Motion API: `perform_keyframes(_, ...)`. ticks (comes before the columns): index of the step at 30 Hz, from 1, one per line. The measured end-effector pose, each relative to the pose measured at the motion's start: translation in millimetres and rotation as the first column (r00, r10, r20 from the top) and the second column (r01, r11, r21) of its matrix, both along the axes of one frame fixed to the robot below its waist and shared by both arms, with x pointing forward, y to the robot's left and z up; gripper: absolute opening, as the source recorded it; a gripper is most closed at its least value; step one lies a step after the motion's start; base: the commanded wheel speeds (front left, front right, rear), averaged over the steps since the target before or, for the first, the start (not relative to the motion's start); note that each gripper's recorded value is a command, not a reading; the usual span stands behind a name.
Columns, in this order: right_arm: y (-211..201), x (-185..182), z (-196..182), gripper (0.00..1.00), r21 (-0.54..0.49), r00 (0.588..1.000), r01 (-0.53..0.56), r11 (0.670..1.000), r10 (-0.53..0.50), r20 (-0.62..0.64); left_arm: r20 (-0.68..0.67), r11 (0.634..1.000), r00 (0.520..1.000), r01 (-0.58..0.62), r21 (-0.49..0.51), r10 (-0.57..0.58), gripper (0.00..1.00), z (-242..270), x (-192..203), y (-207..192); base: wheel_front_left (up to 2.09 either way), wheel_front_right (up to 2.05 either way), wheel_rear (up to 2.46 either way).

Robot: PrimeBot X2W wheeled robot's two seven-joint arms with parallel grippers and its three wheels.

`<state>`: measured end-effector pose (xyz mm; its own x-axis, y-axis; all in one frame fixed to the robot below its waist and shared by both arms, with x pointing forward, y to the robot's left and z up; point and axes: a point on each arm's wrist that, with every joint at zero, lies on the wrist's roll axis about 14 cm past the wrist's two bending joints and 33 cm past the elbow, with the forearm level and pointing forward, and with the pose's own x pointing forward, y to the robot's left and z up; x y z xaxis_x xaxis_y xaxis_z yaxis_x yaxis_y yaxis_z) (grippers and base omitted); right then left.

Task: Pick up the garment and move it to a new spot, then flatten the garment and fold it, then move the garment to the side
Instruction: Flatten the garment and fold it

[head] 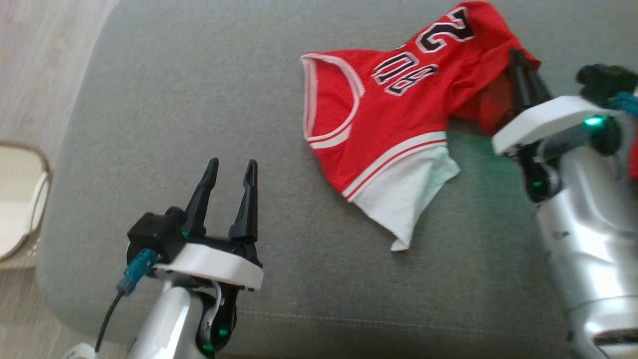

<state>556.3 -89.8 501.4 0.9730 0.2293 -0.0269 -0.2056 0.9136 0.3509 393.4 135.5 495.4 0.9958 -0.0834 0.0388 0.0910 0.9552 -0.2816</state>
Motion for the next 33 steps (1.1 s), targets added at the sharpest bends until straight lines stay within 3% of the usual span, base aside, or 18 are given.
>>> perform_keyframes(11, -110.3, -26.8, 90.9, 0.00, -0.250, 0.986, 0.138, 0.958, -0.109, 0.128, 0.041, 0.996, 0.995, 0.089, -0.017, -0.088, 1.00, 13.5, -7.0, -30.8, 0.00, 0.00, 0.00)
perform_keyframes(14, -123.3, -27.2, 110.7, 0.00, -0.357, 0.982, 0.155, 0.921, -0.105, 0.156, 0.041, 0.995, 0.994, 0.097, -0.017, -0.096, 1.00, 13.7, -7.9, -33.5, 0.00, 0.00, 0.00)
perform_keyframes(17, -128.2, -23.4, 123.8, 0.00, -0.507, 0.980, 0.163, 0.846, -0.079, 0.182, 0.037, 0.995, 0.995, 0.096, -0.017, -0.095, 1.00, 12.8, -10.0, -32.9, 0.00, 0.00, 0.00)
perform_keyframes(20, -128.1, -19.7, 128.5, 0.00, -0.584, 0.983, 0.153, 0.797, -0.059, 0.176, 0.032, 0.997, 0.997, 0.077, -0.021, -0.076, 1.00, 11.8, -11.8, -27.5, 0.00, 0.00, 0.00)
perform_keyframes(25, -131.4, -12.5, 108.4, 0.00, -0.648, 0.994, 0.106, 0.755, -0.064, 0.088, 0.017, 0.998, 0.998, 0.058, -0.021, -0.058, 1.00, 7.3, -12.2, -22.0, 0.00, 0.00, 0.00)
perform_keyframes(30, -136.3, -4.6, 58.3, 0.00, -0.669, 0.995, 0.029, 0.742, -0.084, -0.051, -0.001, 0.998, 0.998, 0.056, -0.020, -0.056, 1.00, 0.8, -7.5, -20.6, 0.00, 0.00, 0.00)
perform_keyframes(31, -141.6, 2.0, 34.9, 0.00, -0.688, 0.991, 0.003, 0.726, -0.094, -0.094, -0.001, 0.998, 0.998, 0.065, -0.017, -0.065, 1.00, -0.3, -1.8, -22.0, 0.00, 0.00, 0.00)
perform_keyframes(33, -146.1, 16.9, 31.9, 0.00, -0.684, 0.992, 0.027, 0.729, -0.105, -0.073, 0.001, 0.997, 0.997, 0.075, -0.013, -0.075, 1.00, -0.5, 4.9, -23.5, 0.00, 0.00, 0.00)
